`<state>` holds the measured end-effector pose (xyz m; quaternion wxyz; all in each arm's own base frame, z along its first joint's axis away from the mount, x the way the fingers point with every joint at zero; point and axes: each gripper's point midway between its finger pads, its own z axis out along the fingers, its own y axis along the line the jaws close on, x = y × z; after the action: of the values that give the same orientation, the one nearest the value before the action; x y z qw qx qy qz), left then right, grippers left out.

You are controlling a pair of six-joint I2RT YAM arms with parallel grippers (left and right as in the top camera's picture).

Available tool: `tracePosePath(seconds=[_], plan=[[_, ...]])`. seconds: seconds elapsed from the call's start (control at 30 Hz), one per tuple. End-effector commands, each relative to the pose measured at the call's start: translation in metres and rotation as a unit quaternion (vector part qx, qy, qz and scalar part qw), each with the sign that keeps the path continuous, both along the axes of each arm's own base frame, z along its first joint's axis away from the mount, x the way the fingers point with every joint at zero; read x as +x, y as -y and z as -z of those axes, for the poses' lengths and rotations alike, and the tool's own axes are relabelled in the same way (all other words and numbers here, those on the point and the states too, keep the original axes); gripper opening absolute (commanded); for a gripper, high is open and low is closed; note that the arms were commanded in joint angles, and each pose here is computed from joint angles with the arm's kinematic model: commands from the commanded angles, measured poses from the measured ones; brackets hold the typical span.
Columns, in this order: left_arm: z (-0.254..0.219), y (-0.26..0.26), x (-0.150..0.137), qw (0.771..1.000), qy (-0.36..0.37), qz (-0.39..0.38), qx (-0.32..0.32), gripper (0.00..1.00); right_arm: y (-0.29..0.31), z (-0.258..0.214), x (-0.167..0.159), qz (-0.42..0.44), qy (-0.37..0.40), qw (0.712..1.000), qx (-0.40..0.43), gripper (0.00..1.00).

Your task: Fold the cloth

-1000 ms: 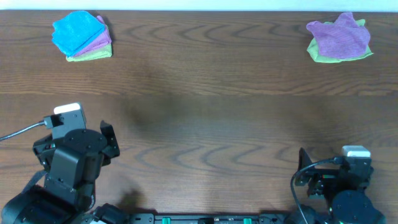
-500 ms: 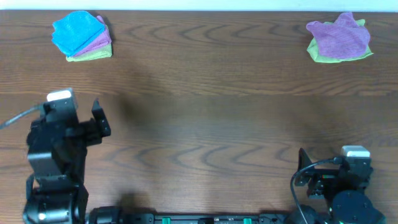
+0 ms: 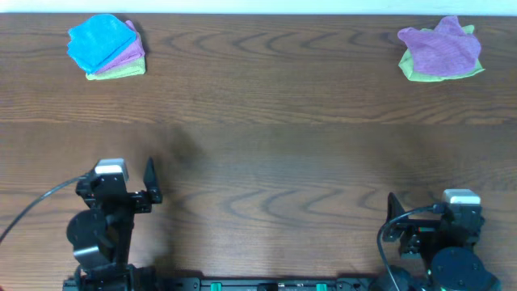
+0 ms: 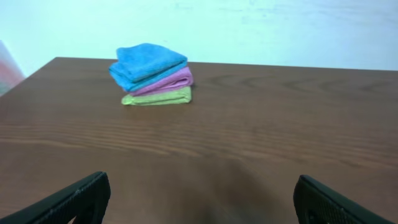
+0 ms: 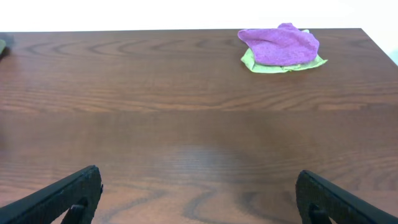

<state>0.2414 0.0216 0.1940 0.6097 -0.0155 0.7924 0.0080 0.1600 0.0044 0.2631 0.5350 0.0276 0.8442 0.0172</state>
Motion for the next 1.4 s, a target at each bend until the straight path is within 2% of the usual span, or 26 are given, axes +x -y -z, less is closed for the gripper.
tracePosePath(seconds=[0.0, 0.27, 0.43, 0.63, 0.9, 1.2, 1.37], plan=[[0.011, 0.005, -0.002, 1.0, 0.012, 0.011, -0.013, 0.95, 0.001, 0.001, 0.0, 0.004, 0.002, 1.0, 0.004, 0.99], [0.042, 0.003, -0.001, 0.998, 0.02, -0.006, -0.059, 0.96, 0.001, 0.001, 0.0, 0.004, 0.002, 1.0, 0.004, 0.99], [0.055, -0.006, 0.001, 0.992, 0.036, -0.045, -0.112, 0.95, 0.001, 0.001, 0.0, 0.004, 0.002, 1.0, 0.004, 0.99], [0.067, -0.013, 0.001, 0.988, 0.038, -0.07, -0.136, 0.95, 0.001, 0.001, 0.0, 0.004, 0.002, 1.0, 0.004, 0.99], [0.069, -0.012, 0.001, 0.989, 0.035, -0.069, -0.128, 0.96, 0.001, 0.001, 0.0, 0.004, 0.002, 1.0, 0.004, 0.99], [0.069, 0.001, 0.002, 0.999, 0.027, -0.021, -0.03, 0.95, 0.001, 0.001, 0.0, 0.004, 0.002, 1.0, 0.004, 0.99], [0.068, 0.001, 0.003, 0.999, 0.027, -0.018, -0.01, 0.95, 0.001, 0.001, 0.0, 0.004, 0.002, 1.0, 0.004, 0.99]])
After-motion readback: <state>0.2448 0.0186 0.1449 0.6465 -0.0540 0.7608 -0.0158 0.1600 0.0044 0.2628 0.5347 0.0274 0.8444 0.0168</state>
